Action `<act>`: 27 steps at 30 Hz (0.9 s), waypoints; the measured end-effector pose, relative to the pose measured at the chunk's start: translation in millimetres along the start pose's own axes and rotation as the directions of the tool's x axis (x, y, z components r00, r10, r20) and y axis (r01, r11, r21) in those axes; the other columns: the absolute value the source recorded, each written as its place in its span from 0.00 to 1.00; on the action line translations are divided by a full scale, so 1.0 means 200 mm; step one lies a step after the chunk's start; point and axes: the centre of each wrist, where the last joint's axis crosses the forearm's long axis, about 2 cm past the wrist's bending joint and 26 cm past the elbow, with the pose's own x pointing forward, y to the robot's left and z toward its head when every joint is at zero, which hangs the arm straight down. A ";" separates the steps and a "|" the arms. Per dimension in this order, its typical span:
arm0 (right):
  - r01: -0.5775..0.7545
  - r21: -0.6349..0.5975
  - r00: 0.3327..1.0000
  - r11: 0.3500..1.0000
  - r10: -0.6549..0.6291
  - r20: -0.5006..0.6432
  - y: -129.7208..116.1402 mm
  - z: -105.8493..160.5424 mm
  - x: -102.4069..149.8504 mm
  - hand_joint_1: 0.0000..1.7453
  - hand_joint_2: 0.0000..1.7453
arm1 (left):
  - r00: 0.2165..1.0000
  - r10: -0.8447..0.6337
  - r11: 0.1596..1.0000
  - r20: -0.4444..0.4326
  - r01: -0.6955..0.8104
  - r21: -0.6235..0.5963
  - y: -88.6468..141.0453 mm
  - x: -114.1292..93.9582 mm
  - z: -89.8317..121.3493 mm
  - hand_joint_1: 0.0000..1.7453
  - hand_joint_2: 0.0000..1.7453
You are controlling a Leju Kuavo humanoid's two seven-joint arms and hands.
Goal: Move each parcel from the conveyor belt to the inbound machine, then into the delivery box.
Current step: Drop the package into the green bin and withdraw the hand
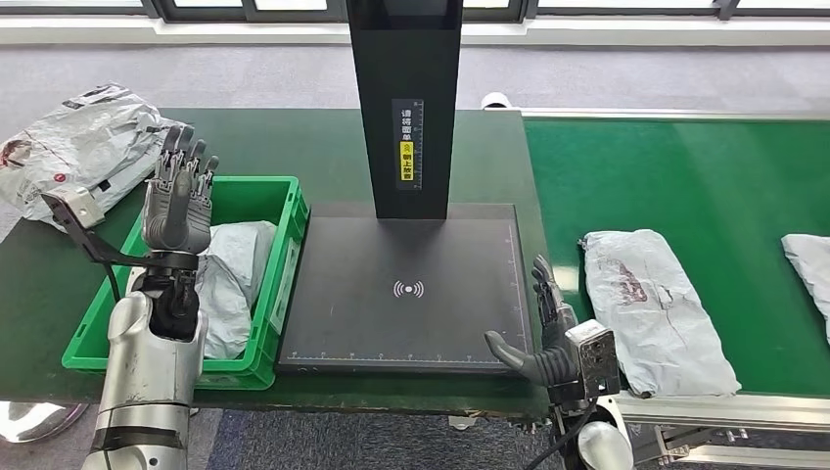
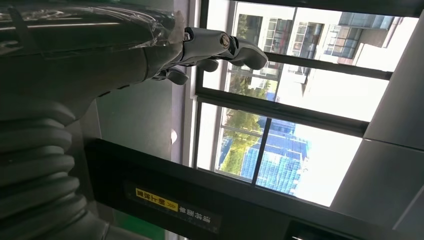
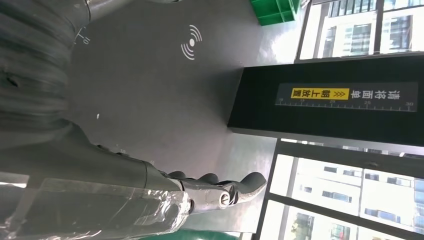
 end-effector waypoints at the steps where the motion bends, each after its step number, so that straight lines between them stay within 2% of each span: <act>1: 0.000 0.000 1.000 1.000 0.000 -0.002 0.00 0.00 0.00 0.00 1.00 | 1.000 0.007 1.000 0.000 -0.007 0.000 0.00 0.00 0.00 0.00 1.00; 8: -0.011 -0.017 1.000 1.000 0.011 -0.010 -0.01 0.01 -0.01 0.00 1.00 | 0.989 0.147 0.989 -0.002 -0.147 0.028 -0.02 -0.02 0.03 0.00 1.00; 14: -0.166 -0.047 0.986 0.985 0.166 0.007 -0.04 -0.05 0.02 0.00 1.00 | 0.999 0.048 0.998 0.004 -0.048 -0.027 -0.15 -0.06 0.12 0.00 1.00; 19: -0.214 -0.050 0.976 0.975 0.215 0.013 -0.05 -0.08 0.03 0.00 1.00 | 1.000 0.023 0.999 0.006 -0.023 -0.049 -0.19 -0.07 0.14 0.00 1.00; 20: -0.271 -0.052 0.962 0.961 0.272 0.018 -0.06 -0.11 0.05 0.00 1.00 | 1.000 -0.004 0.997 0.008 0.005 -0.081 -0.23 -0.09 0.18 0.00 1.00; 22: -0.476 -0.093 0.875 0.874 0.481 0.044 -0.16 -0.31 0.16 0.00 1.00 | 0.999 -0.048 0.977 0.018 0.051 -0.207 -0.42 -0.16 0.32 0.00 1.00; 24: -0.638 -0.164 0.758 0.752 0.652 0.039 -0.28 -0.51 0.29 0.00 1.00 | 0.999 -0.030 0.951 0.026 0.037 -0.307 -0.59 -0.20 0.45 0.00 1.00; 27: -0.755 -0.218 0.639 0.618 0.769 -0.034 -0.43 -0.70 0.39 0.00 1.00 | 1.000 0.007 0.939 0.019 0.000 -0.343 -0.67 -0.21 0.50 0.00 1.00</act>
